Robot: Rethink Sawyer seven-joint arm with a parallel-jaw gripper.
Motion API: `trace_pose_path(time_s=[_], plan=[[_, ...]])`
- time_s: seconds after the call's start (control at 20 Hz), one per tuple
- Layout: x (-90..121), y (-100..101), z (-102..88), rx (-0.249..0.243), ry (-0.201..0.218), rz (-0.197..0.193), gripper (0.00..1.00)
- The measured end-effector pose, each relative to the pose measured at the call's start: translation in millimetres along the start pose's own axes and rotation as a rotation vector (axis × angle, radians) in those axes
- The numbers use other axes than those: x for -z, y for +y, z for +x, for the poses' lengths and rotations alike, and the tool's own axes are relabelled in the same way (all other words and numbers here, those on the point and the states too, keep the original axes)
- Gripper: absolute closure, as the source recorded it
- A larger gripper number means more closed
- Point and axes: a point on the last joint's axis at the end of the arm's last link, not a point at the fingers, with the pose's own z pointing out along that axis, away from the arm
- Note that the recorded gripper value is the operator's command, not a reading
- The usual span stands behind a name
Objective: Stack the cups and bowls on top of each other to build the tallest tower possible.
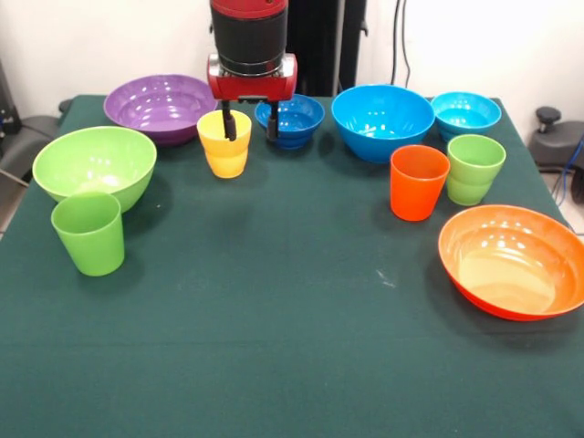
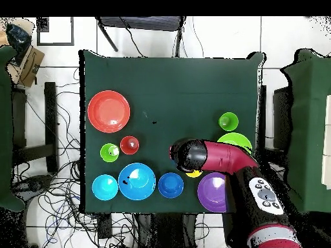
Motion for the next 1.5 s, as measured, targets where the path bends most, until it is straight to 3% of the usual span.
trace_pose_path(time_s=[1.5], plan=[[13,-10,5.5,-0.014,-0.009,0.024,0.0]])
